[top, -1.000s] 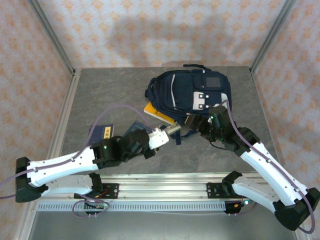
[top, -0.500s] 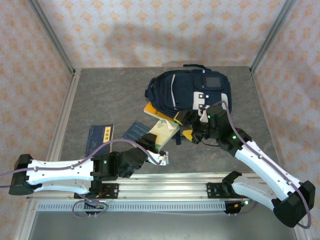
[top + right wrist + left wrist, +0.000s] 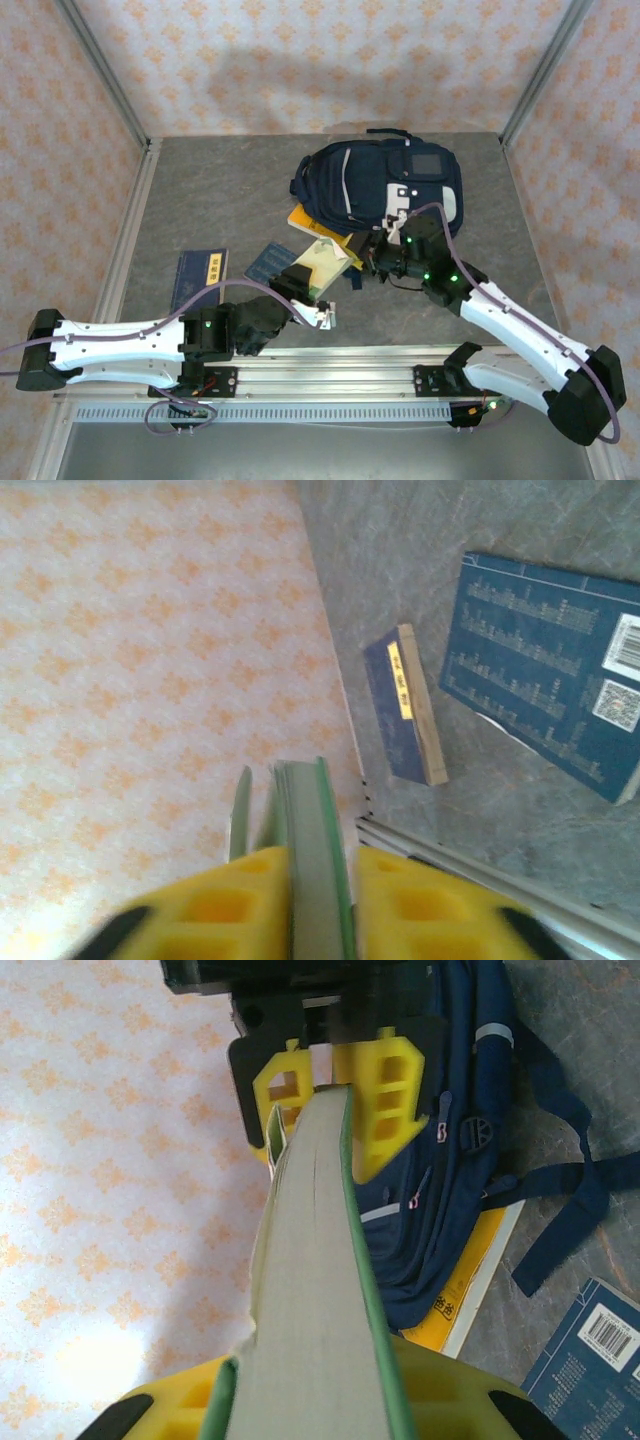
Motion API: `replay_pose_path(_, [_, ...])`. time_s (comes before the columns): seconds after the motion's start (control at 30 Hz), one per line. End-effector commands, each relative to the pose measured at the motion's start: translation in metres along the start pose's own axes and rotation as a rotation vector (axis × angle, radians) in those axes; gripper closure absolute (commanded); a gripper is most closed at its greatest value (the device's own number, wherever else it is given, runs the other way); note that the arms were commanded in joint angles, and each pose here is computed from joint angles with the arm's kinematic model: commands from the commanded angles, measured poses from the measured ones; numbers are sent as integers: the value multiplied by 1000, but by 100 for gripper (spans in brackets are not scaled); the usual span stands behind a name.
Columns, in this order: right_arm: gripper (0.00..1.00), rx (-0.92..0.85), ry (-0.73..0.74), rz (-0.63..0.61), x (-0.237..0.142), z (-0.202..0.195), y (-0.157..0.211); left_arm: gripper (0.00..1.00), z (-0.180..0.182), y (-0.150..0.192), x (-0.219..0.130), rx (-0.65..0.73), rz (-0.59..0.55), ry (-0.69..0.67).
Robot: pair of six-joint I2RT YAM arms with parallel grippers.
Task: Pack the student bag
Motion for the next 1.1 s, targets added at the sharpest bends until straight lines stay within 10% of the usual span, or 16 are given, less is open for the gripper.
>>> replay_pose_path(0.0, [99, 3, -33, -29, -4, 2, -1, 95, 5, 2, -6, -46, -11, -16])
replay_pose_path(0.23, [100, -3, -75, -145, -23, 2, -10, 37, 5, 4, -8, -217, -11, 66])
replay_pose_path(0.47, [100, -70, -134, -263, -42, -2, -19, 15, 47, 23, -25, -1017, -107, 215])
replay_pose_path(0.6, [100, -134, -147, -323, -51, 0, -19, 11, 53, 43, -22, -1464, -88, 236])
replay_pose_path(0.9, [100, -142, -228, -381, -57, -1, -20, 10, 33, 64, 9, -1988, 73, 397])
replay_pose_path(1.07, [100, -104, -334, -429, -57, -1, -25, 7, 8, 69, 42, -2461, -42, 417])
Point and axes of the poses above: each hand's point on the last joint's axis, 136 mm out from that joint toward the fingers, its own x axis out along the fingers, its own z axis along the line the jaws close on, y = z × x, the point moved 9 cm from there along -x, back along the fingers, and after that the axes turned 4 degrees about x, right-handed, at the moved point
